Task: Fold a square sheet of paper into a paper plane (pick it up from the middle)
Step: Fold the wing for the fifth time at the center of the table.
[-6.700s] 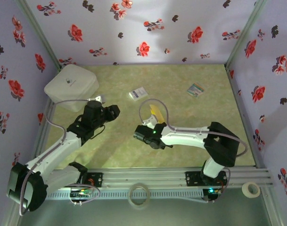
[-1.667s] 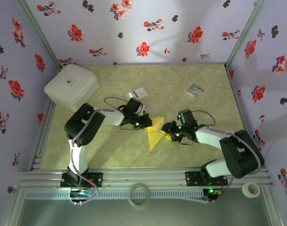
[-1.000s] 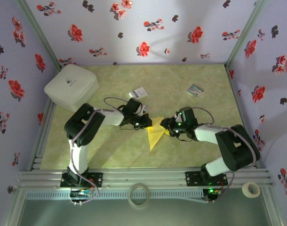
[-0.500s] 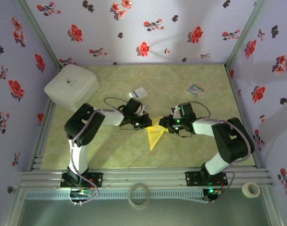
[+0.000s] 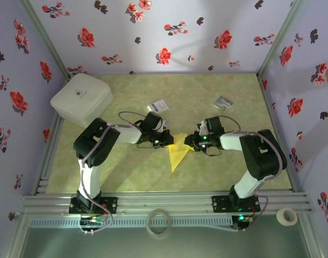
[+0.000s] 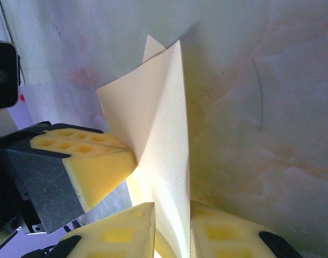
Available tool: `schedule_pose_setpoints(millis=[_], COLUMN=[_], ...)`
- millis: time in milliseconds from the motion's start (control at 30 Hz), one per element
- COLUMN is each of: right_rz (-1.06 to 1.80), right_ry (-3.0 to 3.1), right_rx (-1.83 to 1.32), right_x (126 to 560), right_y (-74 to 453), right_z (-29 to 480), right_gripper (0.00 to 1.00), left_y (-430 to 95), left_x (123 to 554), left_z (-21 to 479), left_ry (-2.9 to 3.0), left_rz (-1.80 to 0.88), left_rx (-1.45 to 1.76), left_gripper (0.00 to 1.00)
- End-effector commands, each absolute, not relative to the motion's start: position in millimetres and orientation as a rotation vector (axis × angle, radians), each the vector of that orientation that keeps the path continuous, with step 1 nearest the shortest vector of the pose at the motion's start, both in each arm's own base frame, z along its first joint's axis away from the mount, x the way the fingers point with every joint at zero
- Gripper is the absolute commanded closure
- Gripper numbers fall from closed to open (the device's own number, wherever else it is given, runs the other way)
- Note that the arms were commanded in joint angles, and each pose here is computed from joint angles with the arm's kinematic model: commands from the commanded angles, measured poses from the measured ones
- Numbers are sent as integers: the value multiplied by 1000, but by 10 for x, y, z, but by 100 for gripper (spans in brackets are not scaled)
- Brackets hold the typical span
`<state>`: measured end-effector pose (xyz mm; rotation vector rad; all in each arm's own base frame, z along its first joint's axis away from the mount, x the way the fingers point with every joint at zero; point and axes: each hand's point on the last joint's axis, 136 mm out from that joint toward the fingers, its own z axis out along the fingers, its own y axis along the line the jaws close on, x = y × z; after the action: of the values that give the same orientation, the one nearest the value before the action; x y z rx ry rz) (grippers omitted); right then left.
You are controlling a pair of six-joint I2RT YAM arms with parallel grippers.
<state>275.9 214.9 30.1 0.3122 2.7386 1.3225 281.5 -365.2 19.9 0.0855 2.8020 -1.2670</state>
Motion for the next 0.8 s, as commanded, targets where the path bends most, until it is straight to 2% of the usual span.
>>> schedule_pose_setpoints(millis=[0,467,600,767], right_rz=[1357,1387,1397,1416], right_ry=[2738,2756,2745,2717], right_rx=[274,258,258,305], right_x=[2802,2839,2855,2859], right_y=[2166,2184,2189,2190], right_z=[327,275,299,351], right_gripper=[79,85,93,97], left_y=[-3575,-3589,-3597,-3616], left_x=[2779,2796,2797,2845], left_z=[189,238,257,403], left_ry=[2821,2810,2805,2757], left_rz=[-1251,-1264,-1267,-1287], left_rx=[66,75,78,98], left_gripper=[100,100,97,92])
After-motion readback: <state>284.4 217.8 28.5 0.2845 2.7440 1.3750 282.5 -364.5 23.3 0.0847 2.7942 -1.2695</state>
